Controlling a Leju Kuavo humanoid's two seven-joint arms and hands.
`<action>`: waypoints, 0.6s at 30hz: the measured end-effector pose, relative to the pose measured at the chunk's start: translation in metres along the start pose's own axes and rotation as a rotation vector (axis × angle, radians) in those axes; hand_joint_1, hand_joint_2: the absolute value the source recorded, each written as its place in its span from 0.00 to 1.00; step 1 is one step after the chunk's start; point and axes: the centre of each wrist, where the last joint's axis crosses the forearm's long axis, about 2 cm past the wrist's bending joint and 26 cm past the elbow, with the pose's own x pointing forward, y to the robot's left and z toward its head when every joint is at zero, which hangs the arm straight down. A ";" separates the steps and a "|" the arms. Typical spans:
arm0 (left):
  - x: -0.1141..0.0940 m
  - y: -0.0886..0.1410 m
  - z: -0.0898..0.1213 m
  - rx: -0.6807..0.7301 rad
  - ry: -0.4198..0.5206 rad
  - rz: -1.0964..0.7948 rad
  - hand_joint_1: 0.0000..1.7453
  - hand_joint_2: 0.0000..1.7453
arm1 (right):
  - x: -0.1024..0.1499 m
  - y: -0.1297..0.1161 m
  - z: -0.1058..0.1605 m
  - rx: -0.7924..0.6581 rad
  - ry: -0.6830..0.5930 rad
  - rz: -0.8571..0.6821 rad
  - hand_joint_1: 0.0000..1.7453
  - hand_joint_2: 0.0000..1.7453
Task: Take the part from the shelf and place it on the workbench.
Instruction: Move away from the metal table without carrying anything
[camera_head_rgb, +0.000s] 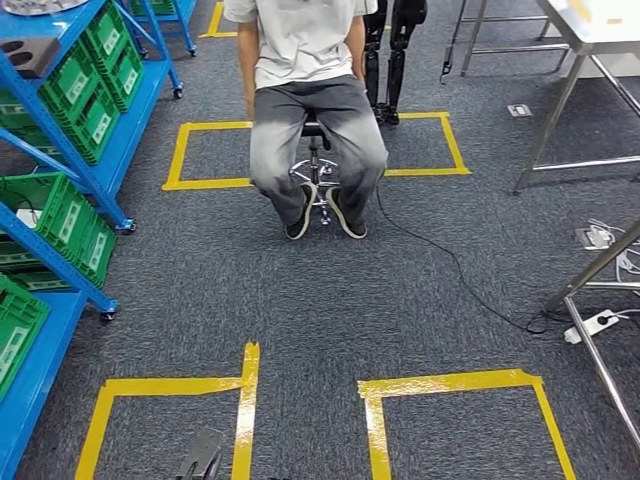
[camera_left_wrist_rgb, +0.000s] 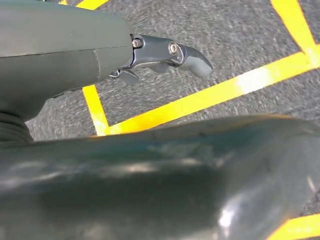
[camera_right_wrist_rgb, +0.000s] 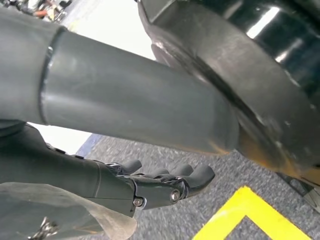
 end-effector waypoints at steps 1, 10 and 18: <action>0.000 0.000 0.000 0.000 -0.001 0.000 0.00 0.00 | 0.000 0.000 0.000 0.000 0.000 0.000 0.00 0.00; 0.002 0.000 -0.001 0.003 -0.002 0.006 0.00 0.00 | 0.003 -0.002 0.000 -0.002 -0.006 0.002 0.00 0.00; 0.003 -0.001 0.000 0.001 -0.002 0.009 0.00 0.00 | 0.001 -0.001 0.000 -0.001 -0.002 0.004 0.00 0.00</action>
